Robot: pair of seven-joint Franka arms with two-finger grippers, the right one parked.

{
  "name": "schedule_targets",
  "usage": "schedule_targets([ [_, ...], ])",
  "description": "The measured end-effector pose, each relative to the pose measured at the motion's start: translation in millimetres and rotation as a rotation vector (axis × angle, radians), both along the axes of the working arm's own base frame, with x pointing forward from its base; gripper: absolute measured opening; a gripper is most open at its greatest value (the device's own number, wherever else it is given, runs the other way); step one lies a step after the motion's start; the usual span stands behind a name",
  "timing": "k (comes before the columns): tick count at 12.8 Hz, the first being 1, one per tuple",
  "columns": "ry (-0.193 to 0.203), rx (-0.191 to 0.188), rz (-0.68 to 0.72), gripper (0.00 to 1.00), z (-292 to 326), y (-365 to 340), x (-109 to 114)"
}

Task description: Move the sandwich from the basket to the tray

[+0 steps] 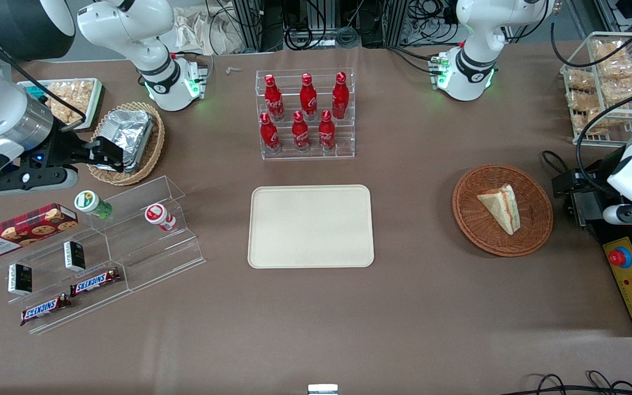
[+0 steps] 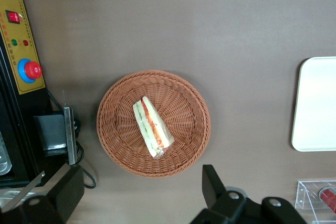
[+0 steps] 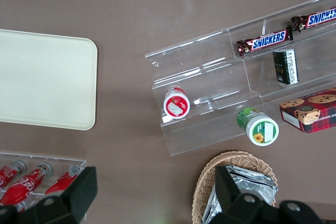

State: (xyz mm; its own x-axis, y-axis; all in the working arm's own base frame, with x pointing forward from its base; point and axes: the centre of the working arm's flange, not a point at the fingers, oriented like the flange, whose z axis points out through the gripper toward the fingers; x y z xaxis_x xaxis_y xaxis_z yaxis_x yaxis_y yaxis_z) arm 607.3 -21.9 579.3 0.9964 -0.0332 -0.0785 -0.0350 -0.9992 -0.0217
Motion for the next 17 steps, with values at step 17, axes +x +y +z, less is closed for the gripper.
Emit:
schedule_targets([
  [17,-0.041,0.038,0.47,1.0,-129,20,-66],
])
